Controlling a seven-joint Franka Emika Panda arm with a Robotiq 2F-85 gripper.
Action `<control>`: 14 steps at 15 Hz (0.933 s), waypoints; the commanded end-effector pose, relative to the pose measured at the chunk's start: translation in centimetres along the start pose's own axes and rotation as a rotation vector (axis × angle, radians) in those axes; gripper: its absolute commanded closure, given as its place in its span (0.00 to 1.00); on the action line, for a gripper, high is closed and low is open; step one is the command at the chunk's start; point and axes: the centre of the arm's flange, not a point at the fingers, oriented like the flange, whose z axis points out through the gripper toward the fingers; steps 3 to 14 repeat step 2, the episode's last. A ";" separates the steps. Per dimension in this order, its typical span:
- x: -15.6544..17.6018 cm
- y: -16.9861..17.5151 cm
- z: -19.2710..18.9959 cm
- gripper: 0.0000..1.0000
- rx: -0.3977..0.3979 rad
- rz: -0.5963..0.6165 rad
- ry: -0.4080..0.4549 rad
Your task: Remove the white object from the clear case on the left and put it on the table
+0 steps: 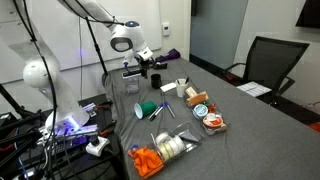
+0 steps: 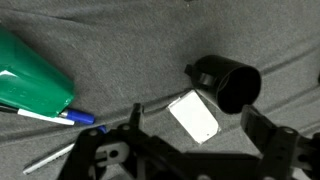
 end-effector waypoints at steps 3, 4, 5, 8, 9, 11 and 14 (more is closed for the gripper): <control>-1.5 1.2 -2.2 0.00 -0.028 -0.030 -0.016; -1.5 1.2 -2.2 0.00 -0.028 -0.030 -0.016; -1.5 1.2 -2.2 0.00 -0.028 -0.030 -0.016; -1.5 1.2 -2.2 0.00 -0.028 -0.030 -0.016; -1.5 1.2 -2.2 0.00 -0.028 -0.030 -0.016; -1.5 1.2 -2.2 0.00 -0.028 -0.030 -0.016; -1.5 1.2 -2.2 0.00 -0.028 -0.030 -0.016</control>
